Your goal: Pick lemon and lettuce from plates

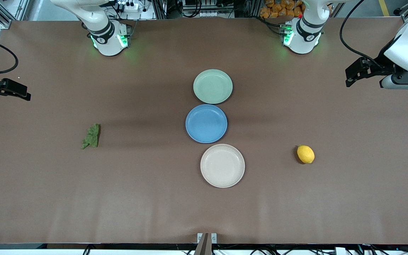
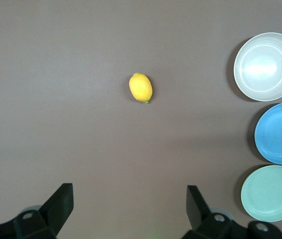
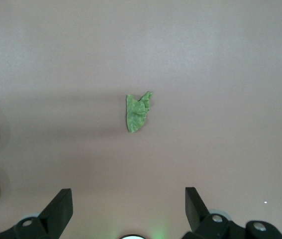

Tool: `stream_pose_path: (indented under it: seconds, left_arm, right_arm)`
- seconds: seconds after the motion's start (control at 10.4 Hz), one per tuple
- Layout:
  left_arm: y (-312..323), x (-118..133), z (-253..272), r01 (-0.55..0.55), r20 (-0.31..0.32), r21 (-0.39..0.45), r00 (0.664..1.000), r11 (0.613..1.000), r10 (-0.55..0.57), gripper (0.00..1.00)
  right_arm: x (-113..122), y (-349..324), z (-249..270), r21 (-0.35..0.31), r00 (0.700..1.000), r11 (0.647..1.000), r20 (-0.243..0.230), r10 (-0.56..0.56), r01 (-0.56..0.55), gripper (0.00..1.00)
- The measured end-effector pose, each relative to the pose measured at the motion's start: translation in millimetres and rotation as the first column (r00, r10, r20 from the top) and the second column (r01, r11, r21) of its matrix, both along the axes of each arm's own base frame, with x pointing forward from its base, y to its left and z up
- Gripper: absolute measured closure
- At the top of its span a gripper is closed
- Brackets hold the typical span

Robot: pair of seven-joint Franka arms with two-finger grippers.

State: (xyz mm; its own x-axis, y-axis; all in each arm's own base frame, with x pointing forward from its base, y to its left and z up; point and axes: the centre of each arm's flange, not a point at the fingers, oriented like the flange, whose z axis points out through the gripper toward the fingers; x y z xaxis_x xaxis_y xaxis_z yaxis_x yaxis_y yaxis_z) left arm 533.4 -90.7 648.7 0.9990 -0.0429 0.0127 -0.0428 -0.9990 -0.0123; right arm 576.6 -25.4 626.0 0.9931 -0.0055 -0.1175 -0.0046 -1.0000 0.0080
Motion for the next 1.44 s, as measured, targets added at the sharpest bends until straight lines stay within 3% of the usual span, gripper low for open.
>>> stream_pose_path:
  seconds: [1.44]
  left_arm:
    - [5.8, 1.0, -1.0, -0.011, -0.004, 0.0, 1.0, 1.0, 0.011, 0.0]
  right_arm:
    - [0.4, -2.0, 1.4, -0.001, 1.0, 1.0, 0.006, -0.004, 0.004, 0.0]
